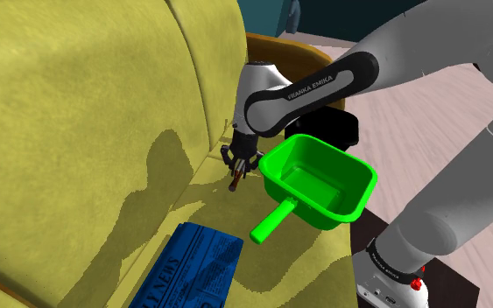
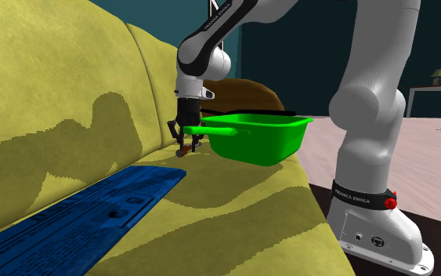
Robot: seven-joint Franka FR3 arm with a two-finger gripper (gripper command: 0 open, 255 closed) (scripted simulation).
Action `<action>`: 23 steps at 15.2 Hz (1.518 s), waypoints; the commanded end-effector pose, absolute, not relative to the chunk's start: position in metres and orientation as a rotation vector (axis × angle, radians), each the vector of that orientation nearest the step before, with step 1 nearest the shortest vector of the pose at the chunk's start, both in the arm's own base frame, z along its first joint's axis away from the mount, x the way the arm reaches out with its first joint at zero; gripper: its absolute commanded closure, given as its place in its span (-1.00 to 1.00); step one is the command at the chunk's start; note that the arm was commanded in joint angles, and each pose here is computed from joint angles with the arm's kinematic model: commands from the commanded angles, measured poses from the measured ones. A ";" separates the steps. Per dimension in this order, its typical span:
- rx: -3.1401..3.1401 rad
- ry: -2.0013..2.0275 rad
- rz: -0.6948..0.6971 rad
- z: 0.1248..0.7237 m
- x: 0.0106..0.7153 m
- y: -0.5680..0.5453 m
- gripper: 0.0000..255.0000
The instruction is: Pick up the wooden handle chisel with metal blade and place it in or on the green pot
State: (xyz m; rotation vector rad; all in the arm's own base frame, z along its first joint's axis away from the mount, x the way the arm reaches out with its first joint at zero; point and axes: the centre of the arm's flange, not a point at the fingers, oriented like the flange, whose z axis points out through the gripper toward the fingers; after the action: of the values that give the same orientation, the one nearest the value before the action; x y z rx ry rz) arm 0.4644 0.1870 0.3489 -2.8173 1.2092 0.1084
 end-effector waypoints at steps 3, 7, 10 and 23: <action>-2.817 1.209 0.109 0.349 0.464 0.187 1.00; -2.817 1.209 0.109 0.349 0.464 0.187 1.00; -2.817 1.209 0.109 0.359 0.464 0.187 1.00; -2.817 1.209 0.109 0.428 0.464 0.187 1.00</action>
State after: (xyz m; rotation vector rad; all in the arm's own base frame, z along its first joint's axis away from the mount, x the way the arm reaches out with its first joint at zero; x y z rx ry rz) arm 0.4648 0.1868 0.4223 -2.8172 1.2090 0.1081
